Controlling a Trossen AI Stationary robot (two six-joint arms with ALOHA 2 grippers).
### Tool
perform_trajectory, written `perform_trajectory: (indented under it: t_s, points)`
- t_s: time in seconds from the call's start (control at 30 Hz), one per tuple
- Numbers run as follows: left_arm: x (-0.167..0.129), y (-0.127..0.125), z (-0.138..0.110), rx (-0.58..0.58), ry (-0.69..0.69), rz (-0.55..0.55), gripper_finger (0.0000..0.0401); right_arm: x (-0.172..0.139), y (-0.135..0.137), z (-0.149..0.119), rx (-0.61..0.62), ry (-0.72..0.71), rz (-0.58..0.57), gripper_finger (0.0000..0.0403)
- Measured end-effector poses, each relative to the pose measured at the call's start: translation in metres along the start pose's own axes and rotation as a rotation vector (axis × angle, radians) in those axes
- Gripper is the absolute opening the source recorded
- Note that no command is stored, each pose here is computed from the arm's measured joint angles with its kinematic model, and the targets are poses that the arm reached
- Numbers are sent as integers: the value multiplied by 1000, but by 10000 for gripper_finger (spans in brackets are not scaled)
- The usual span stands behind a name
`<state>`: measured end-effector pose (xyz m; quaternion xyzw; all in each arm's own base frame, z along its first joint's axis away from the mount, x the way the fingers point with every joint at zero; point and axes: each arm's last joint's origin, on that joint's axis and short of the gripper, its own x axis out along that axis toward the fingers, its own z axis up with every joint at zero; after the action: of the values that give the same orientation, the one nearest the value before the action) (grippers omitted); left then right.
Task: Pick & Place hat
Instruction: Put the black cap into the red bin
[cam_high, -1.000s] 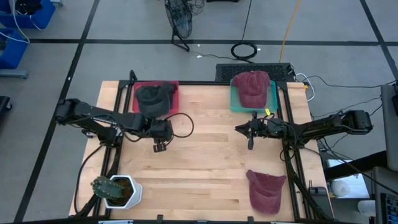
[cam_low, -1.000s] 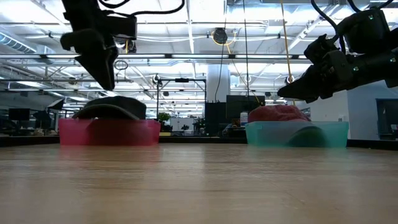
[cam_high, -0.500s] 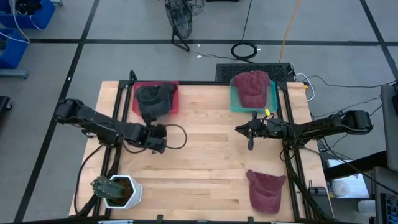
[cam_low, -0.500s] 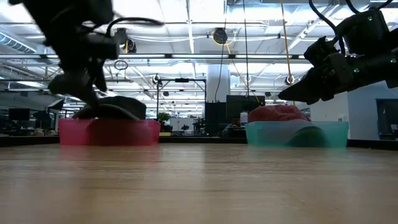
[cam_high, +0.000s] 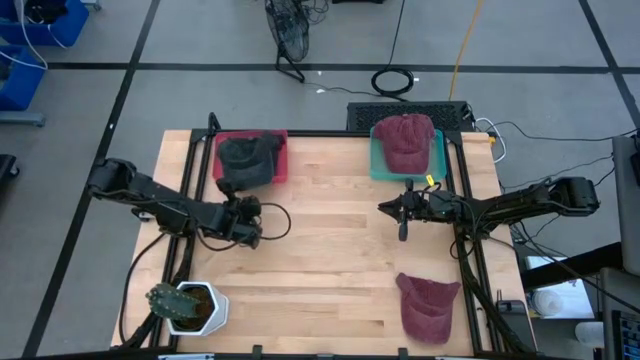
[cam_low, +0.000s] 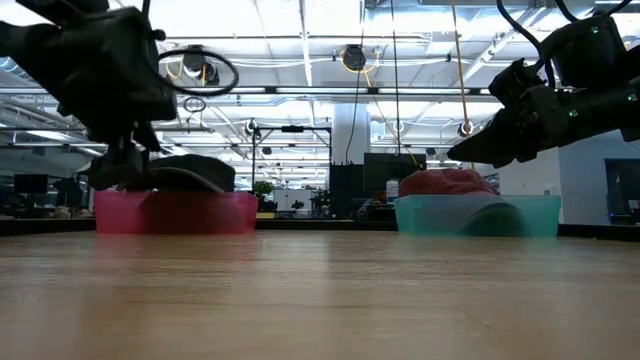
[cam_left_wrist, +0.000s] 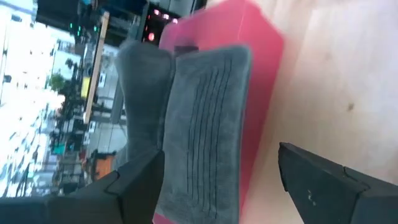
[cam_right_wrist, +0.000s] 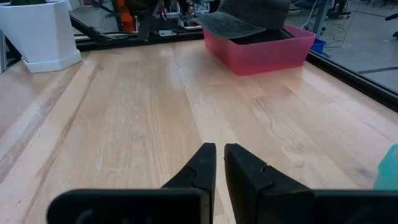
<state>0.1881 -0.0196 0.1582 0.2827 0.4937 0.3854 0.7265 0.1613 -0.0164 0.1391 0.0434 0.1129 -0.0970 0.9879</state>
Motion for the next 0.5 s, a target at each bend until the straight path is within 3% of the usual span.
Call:
perform_trajectory:
  t_s: [0.17, 0.5]
  points:
    - [10, 2, -8, -52, 38, 44, 275, 0, 0, 0, 0, 0, 0, 22]
    - [22, 9, -9, -143, 98, 78, 165, 0, 0, 0, -1, 0, -1, 22]
